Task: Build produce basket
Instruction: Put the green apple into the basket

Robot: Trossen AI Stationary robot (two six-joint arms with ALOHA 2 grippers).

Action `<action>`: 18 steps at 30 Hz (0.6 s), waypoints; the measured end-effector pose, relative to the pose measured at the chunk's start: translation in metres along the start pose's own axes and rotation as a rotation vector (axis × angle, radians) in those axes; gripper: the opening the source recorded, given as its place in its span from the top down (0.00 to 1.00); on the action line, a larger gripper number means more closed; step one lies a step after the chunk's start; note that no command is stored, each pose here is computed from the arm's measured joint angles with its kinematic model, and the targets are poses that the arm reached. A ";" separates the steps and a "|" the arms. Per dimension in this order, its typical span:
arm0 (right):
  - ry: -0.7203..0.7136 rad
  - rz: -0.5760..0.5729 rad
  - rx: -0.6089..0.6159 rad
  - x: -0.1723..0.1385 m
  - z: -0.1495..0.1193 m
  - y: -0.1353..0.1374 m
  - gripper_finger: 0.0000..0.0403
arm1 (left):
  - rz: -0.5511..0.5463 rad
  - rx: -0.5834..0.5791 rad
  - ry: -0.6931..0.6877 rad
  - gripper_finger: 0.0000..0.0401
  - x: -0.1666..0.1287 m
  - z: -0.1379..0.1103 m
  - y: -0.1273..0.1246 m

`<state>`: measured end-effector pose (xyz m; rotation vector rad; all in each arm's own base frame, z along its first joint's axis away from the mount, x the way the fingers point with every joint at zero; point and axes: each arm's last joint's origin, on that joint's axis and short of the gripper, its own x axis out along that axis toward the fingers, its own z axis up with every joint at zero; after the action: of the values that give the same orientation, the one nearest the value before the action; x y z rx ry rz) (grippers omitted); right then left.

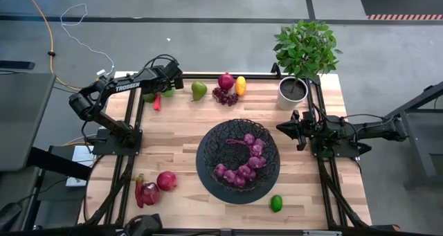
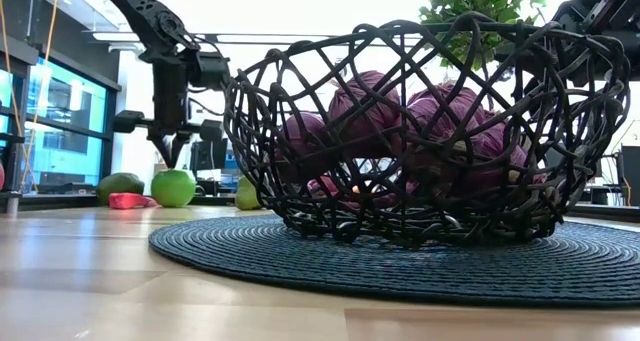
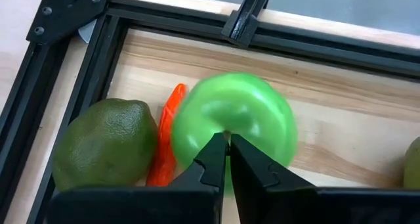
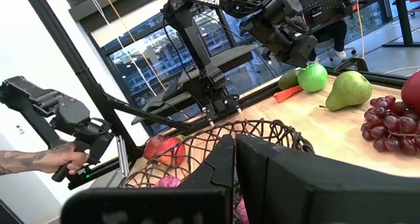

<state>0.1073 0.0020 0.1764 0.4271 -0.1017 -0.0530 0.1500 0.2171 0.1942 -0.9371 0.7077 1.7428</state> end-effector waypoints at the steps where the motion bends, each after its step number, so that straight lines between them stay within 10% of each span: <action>1: 0.000 0.000 0.000 0.000 0.000 0.000 1.00 | -0.009 -0.006 -0.008 0.98 -0.002 0.001 0.001; 18: 0.003 -0.001 -0.001 0.000 0.000 0.000 1.00 | -0.435 0.002 -0.240 1.00 -0.094 0.020 0.023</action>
<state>0.1073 0.0020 0.1762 0.4261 -0.0988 -0.0536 0.1422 0.1796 0.2855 -0.7925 0.3188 1.4327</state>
